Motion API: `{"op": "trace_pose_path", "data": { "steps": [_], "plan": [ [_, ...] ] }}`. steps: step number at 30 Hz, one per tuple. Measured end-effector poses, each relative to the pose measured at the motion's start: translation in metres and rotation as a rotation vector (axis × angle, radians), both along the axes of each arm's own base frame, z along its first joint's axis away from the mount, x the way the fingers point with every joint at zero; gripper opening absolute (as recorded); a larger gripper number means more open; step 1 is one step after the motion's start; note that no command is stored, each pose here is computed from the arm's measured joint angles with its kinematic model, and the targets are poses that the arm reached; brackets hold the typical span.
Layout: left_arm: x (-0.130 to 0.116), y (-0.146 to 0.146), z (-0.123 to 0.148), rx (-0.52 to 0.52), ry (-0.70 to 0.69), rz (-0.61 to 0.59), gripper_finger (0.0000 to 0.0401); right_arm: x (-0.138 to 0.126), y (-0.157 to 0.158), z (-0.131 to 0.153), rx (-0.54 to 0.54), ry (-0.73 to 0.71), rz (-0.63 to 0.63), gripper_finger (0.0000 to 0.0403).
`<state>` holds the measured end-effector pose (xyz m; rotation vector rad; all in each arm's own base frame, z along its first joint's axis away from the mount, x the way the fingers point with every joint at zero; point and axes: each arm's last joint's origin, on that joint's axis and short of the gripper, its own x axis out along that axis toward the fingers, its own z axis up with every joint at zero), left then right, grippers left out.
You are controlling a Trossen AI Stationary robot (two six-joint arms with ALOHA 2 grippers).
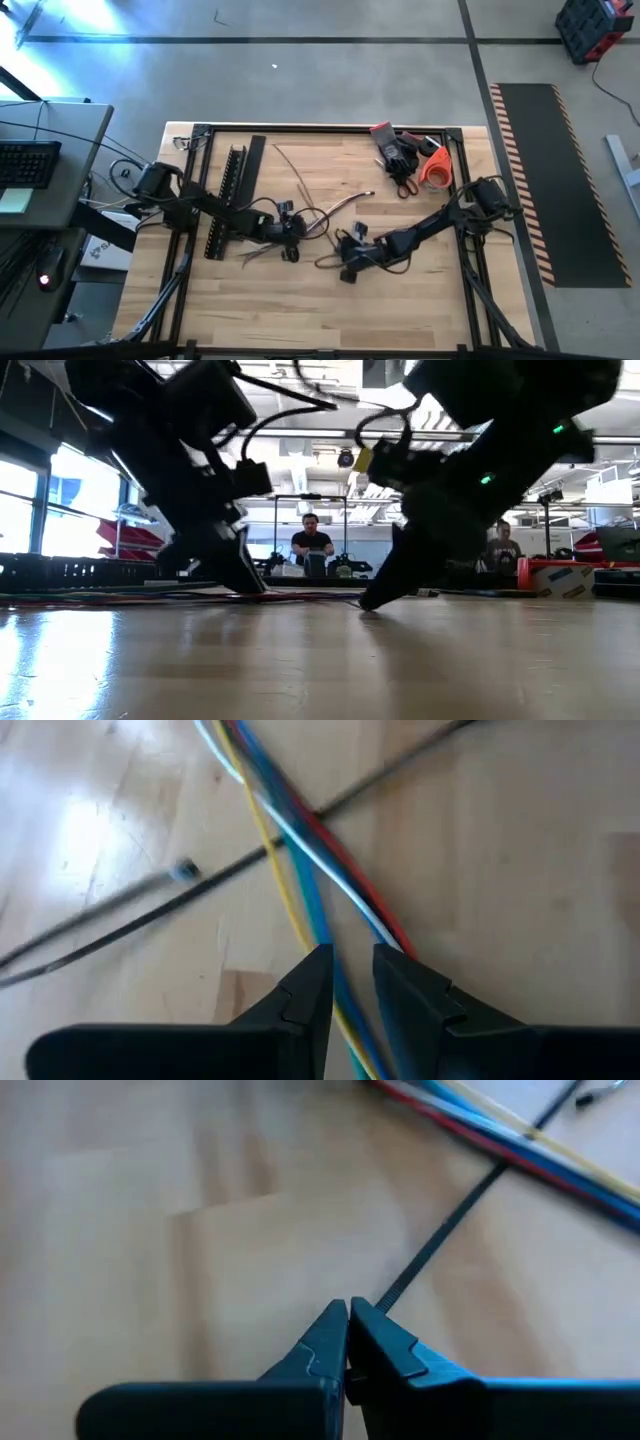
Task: Ziptie cables
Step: Wrap the cables together using the left black zip tie
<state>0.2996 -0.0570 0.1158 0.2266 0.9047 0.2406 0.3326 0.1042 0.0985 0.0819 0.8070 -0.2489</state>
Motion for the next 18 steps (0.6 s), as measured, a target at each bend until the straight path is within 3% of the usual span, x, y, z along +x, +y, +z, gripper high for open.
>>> {"op": "trace_pose_path", "data": {
  "steps": [9, 18],
  "plan": [
    [-0.012, 0.004, 0.018, 0.013, 0.032, 0.044, 0.0062, -0.004, -0.025, -0.004, -0.031, 0.137, -0.068, 0.0],
    [-0.008, 0.003, 0.002, 0.003, 0.067, 0.033, 0.0062, -0.026, 0.007, -0.001, 0.056, 0.202, -0.11, 0.0]
  ]
}}
